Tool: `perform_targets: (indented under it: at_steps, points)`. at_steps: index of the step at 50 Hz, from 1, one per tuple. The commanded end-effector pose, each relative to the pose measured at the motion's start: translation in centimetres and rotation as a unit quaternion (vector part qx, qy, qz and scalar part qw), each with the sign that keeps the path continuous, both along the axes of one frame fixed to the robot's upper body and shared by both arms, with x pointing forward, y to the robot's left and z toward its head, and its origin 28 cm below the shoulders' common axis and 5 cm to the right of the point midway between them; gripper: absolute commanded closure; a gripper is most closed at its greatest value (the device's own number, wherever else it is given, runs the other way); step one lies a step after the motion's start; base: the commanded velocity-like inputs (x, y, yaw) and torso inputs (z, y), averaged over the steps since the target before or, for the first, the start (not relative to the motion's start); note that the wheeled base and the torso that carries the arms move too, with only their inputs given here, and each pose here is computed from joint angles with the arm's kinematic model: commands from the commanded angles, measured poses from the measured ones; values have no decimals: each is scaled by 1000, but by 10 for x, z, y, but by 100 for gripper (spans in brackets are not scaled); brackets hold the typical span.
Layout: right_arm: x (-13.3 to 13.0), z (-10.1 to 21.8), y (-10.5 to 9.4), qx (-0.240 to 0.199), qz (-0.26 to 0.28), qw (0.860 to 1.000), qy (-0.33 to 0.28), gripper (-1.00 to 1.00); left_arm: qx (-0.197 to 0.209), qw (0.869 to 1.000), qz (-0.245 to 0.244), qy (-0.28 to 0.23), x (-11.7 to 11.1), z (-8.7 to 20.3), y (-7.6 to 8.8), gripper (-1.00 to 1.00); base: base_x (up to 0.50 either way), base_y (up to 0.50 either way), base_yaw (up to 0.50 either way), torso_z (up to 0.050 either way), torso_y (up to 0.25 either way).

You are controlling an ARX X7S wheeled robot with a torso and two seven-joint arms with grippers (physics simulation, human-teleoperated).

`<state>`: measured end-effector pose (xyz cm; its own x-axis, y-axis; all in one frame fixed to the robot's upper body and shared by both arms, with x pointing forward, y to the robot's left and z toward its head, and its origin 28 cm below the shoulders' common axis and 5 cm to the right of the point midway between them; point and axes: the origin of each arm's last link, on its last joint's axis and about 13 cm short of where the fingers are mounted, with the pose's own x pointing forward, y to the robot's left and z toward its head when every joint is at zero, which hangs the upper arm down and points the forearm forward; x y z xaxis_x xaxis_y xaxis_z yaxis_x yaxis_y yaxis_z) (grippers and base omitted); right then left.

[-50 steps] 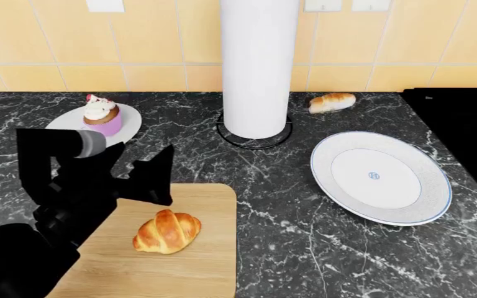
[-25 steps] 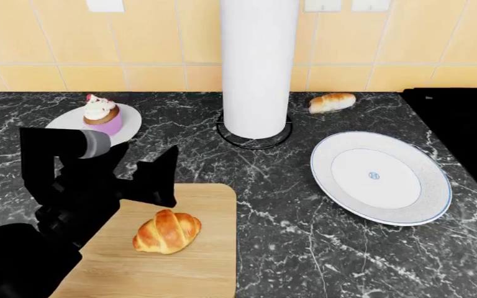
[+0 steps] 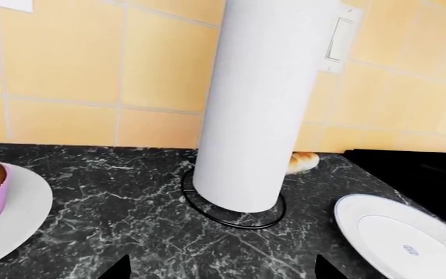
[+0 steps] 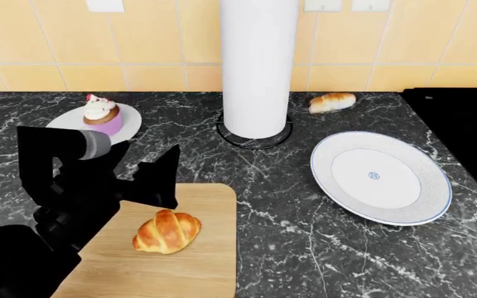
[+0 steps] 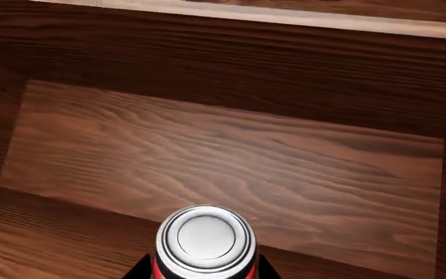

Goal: From the different types of pastries on the counter, select a croissant and place it on the cutting board. Then retrieve a jar of jam from the cabinet and place it alongside the croissant on the cutting board.

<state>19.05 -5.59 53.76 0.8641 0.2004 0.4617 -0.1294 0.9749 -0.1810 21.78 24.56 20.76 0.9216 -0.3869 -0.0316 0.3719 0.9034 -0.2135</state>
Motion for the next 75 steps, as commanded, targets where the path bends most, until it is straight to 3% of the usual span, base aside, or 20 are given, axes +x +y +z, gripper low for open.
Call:
perform_targets:
  at_steps: [1, 8, 13, 25, 32, 40, 59, 75]
  points:
    - [-22, -13, -6, 1, -5, 1000, -7, 100, 1, 1000, 2, 3, 2, -2, 0, -100, 0, 0, 0, 0, 0]
    - [-40, -36, -6, -2, 2, 1000, -1, 100, 2, 1000, 2, 11, 6, -6, -2, -100, 0, 0, 0, 0, 0]
    - [-39, -50, -9, 3, -3, 1000, 7, 100, 3, 1000, 2, 11, 5, -6, -2, -100, 0, 0, 0, 0, 0]
    - [-66, -62, -20, 1, -3, 999, 32, 100, 5, 1000, 3, 15, 7, -8, -3, -100, 0, 0, 0, 0, 0]
    - [-26, -97, -20, -1, 1, 997, 71, 100, 6, 1000, 3, 16, 8, -9, -3, -100, 0, 0, 0, 0, 0]
    - [-2, -130, -25, -2, 5, 995, 100, 100, 3, 1000, 5, 13, 7, -6, -2, -100, 0, 0, 0, 0, 0]
    - [-8, -174, -33, -18, 2, 988, 154, 100, -9, 1000, 8, -8, -2, 10, 3, -100, 0, 0, 0, 0, 1]
    - [2, -211, -37, -18, 17, 978, 208, 100, -11, 1000, 14, -16, -6, 14, 6, -100, 0, 0, 0, 0, 1]
